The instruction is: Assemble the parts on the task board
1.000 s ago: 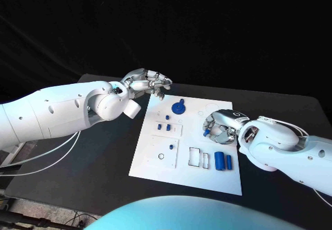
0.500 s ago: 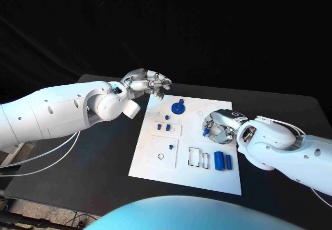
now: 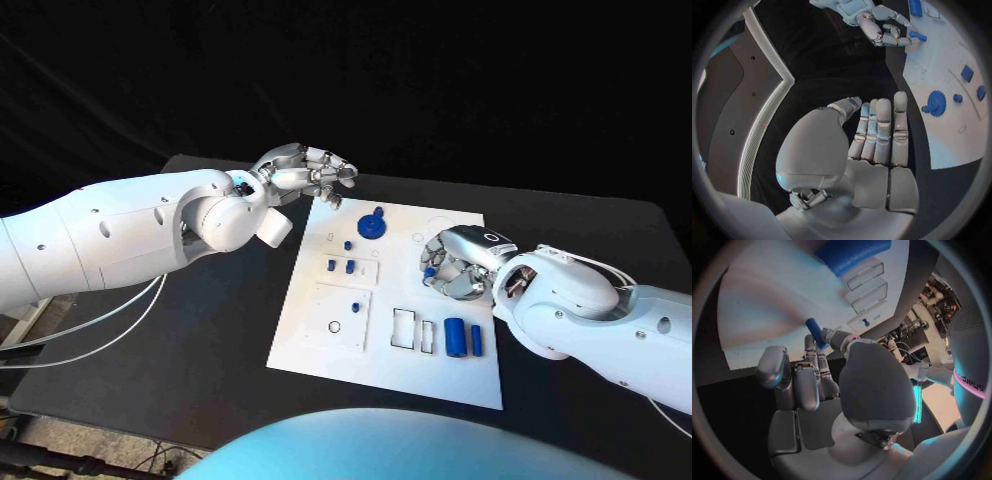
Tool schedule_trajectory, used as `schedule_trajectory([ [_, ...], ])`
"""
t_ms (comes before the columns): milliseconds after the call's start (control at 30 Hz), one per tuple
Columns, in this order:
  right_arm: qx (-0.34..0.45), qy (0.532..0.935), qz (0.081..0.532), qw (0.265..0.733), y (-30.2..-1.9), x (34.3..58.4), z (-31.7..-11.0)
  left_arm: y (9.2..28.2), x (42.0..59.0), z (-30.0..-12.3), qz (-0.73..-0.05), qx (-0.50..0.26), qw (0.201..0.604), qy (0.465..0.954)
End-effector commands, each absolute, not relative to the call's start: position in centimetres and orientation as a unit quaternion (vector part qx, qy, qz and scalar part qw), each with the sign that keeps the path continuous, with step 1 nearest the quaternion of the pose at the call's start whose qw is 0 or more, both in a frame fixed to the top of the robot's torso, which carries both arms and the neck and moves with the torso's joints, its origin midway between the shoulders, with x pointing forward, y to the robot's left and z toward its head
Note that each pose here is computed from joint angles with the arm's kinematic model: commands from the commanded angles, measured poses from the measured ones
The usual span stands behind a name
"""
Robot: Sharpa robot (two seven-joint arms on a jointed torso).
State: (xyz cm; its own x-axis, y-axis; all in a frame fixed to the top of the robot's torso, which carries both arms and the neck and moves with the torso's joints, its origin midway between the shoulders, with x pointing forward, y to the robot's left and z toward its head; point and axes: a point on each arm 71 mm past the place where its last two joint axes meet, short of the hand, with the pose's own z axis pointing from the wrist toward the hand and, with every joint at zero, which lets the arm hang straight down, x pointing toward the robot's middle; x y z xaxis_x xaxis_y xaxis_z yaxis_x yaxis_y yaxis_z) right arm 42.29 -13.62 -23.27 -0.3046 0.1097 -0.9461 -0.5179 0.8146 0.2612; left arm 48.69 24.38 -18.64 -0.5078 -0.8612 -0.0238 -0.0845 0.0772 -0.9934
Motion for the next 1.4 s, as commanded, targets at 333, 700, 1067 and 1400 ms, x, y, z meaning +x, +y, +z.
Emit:
schedule_trajectory([
  [333,-0.114,0.718,0.302,0.616,-13.9,42.1,-20.5,24.0,48.6,-18.6,-0.581,-0.358,0.329,0.653],
  [700,-0.128,0.702,0.379,0.589,-9.5,39.2,-19.1,23.9,48.7,-18.6,-0.582,-0.357,0.328,0.652],
  [1067,-0.172,0.693,0.443,0.543,-3.3,36.6,-21.2,23.4,49.1,-18.8,-0.583,-0.358,0.326,0.652],
  [1400,-0.183,0.720,0.441,0.503,-1.7,36.0,-24.1,23.2,49.2,-18.9,-0.582,-0.359,0.325,0.654],
])
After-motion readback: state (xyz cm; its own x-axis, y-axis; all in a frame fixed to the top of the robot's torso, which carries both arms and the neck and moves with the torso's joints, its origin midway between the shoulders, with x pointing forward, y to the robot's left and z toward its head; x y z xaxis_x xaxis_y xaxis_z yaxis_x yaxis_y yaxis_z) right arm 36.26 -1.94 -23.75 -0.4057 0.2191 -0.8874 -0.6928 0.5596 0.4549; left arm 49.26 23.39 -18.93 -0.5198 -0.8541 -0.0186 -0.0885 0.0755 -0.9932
